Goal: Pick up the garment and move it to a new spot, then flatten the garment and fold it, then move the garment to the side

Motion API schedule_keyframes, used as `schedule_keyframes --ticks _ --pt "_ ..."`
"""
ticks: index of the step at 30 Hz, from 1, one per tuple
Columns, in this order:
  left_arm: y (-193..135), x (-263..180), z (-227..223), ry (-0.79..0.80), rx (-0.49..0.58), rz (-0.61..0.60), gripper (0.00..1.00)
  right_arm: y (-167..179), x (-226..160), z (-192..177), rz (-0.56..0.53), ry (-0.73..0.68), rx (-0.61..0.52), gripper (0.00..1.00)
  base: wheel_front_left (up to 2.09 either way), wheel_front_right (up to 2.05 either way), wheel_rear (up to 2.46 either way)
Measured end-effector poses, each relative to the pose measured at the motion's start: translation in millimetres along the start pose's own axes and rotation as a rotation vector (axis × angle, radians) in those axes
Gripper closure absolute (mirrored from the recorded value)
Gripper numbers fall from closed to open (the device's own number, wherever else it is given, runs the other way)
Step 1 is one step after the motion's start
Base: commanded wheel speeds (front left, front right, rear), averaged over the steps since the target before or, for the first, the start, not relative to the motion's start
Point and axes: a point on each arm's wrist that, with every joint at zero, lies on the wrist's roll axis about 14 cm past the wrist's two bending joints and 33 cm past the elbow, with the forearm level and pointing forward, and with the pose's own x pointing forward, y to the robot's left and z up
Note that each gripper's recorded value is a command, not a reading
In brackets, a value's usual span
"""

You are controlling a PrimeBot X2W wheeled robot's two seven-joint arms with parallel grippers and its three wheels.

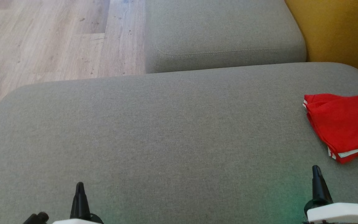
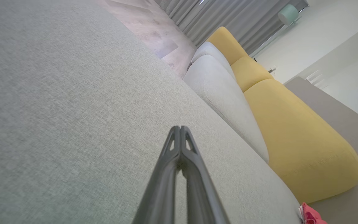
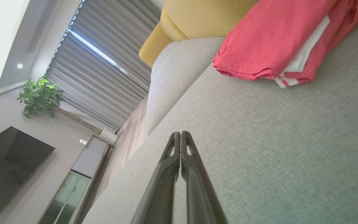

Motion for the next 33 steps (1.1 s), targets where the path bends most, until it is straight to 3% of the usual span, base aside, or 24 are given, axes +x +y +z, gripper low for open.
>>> schedule_keyframes --ticks 33 --pt "-2.1 28.8 19.8 0.004 -0.391 -0.023 1.0 1.8 26.8 17.7 -0.009 -0.019 0.381 1.0 0.0 0.0 0.0"
